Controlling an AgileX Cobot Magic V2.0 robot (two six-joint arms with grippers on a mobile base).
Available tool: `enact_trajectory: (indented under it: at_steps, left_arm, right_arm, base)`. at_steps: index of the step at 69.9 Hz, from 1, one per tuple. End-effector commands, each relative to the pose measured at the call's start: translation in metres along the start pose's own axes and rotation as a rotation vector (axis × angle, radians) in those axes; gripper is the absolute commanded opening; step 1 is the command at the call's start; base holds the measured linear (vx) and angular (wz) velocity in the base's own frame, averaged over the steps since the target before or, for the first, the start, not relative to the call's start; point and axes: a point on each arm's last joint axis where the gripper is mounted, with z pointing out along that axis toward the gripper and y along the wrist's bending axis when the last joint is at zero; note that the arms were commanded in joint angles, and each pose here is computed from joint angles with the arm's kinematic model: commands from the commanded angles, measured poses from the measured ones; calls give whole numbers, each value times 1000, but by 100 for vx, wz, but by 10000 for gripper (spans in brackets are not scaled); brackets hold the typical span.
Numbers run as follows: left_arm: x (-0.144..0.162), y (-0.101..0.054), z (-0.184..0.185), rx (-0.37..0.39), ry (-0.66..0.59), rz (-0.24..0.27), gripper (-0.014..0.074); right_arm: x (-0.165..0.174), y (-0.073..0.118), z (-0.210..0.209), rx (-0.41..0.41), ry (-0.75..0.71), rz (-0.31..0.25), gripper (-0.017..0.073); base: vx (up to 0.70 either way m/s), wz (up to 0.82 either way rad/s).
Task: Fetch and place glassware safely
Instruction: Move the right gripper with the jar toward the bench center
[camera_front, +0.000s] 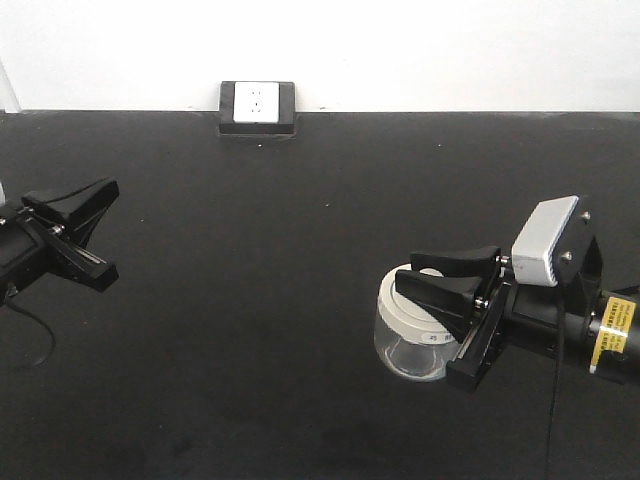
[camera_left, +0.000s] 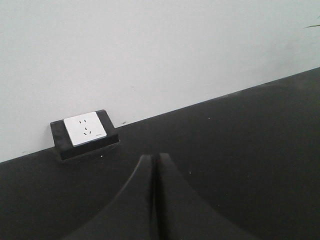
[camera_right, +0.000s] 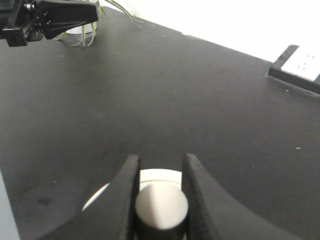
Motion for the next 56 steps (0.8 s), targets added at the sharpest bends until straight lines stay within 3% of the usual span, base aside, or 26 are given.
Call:
enact_trajectory:
  at_steps: [1,7,10,21,33,48,56]
  left_arm:
    - [-19,0,0,3,-113,-1,-7]
    - [-19,0,0,3,-113,-1,-7]
    - [-19,0,0,3,-113,-1,-7]
    - [-19,0,0,3,-113,-1,-7]
    - [-19,0,0,3,-113,-1,-7]
    - [-19,0,0,3,-113,-1,-7]
    - [-19,0,0,3,-113,-1,-7]
  right_arm:
    - [-20,-2,-3,14,-117,51,-1]
    - [-22,-12,-2,98,-145,115,-1]
    - [-23,-16,-1,132,-156,119,-1]
    - [-33,-31,11,139,-173,-37,-1]
    - [-44,-55,35,112,-201,-55,-1]
    - [-47,-84,70,43,-218,-151,-1]
    - [-41,-89,94,-9,-188,-210,-1]
  base:
    - [0,0]
    - [0,0]
    - [0,0]
    - [0,0]
    - [0,0]
    - [0,0]
    - [0,0]
